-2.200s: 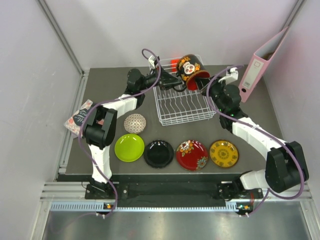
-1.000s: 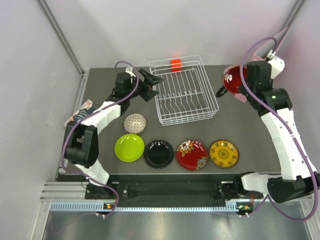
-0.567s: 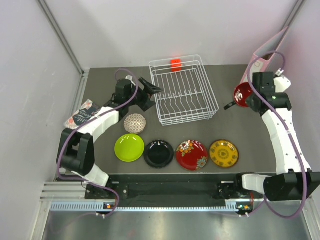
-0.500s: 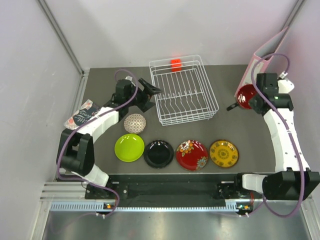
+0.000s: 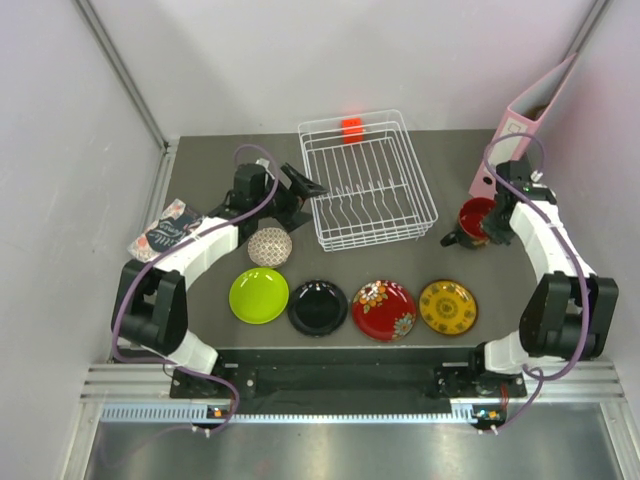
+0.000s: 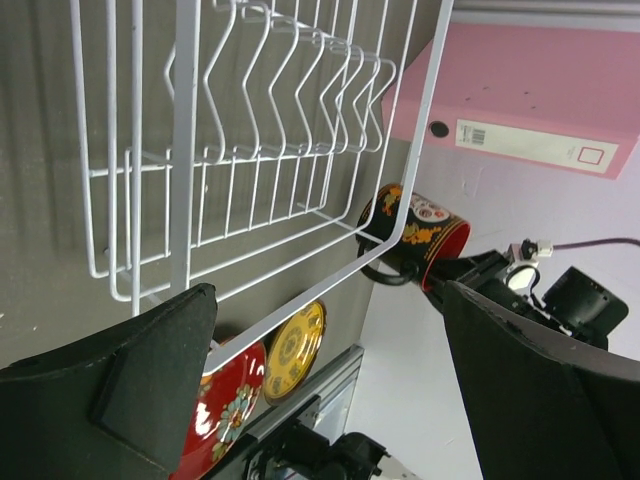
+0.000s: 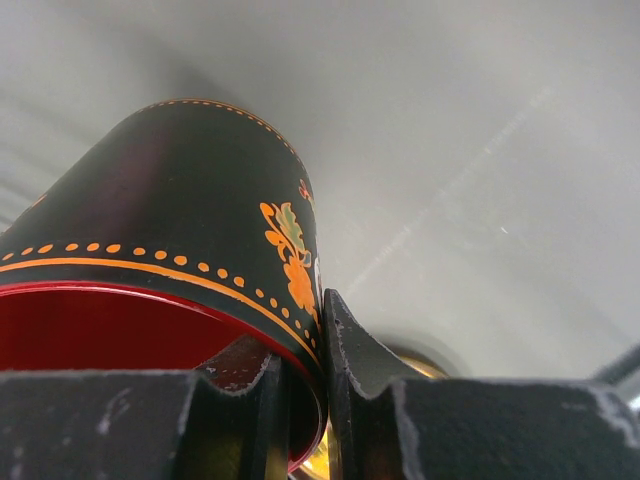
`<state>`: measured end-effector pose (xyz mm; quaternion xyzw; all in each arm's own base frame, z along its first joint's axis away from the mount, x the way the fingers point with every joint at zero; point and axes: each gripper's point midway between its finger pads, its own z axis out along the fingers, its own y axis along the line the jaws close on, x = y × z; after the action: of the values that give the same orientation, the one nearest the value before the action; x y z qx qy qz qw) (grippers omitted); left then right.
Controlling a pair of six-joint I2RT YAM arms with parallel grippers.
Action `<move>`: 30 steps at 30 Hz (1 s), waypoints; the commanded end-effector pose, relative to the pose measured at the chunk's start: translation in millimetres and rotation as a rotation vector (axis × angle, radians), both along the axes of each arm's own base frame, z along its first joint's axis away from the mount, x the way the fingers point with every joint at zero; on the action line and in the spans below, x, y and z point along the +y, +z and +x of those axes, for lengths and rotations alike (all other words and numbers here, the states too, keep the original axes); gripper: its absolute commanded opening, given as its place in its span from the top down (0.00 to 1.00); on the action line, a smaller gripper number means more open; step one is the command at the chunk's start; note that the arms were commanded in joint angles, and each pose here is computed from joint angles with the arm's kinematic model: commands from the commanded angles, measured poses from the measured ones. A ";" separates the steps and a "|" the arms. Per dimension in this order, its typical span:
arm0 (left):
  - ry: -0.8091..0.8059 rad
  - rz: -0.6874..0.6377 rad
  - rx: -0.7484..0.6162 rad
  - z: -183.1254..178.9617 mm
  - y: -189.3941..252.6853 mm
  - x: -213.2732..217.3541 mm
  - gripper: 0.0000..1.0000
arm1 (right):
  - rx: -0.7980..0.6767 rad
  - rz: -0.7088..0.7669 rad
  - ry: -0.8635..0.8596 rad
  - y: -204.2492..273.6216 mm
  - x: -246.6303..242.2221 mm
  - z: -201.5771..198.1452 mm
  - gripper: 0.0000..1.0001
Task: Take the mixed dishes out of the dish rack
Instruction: Place the cup at the center of the board, then reset both arms
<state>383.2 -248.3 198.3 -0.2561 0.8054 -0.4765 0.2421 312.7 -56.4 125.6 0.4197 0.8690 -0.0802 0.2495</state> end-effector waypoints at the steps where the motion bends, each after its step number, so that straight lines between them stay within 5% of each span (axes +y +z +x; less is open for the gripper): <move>1: -0.027 0.011 -0.020 -6.6 2.3 -3.2 0.01 | -0.185 -0.006 -0.006 21.8 -7.1 47.9 1.00; 8: -0.021 0.058 0.007 -8.1 -6.5 1.5 0.01 | -0.091 0.039 0.000 -22.0 -10.5 52.0 1.00; 15: -0.027 0.060 0.016 -6.3 -9.0 -0.6 0.01 | -0.096 0.068 0.021 -21.5 -4.9 56.2 0.63; 20: -0.037 0.059 0.018 -3.8 -10.3 -3.4 0.01 | -0.158 0.071 0.036 -0.6 -2.2 57.0 0.50; 30: -0.051 0.056 0.016 -0.8 -9.1 -7.1 0.01 | -0.328 0.079 0.084 80.9 8.2 55.4 0.48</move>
<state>373.1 -249.2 167.0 -0.2533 0.8357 -0.4404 0.2084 357.8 -51.9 137.2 0.4141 0.8601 -0.0038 0.2979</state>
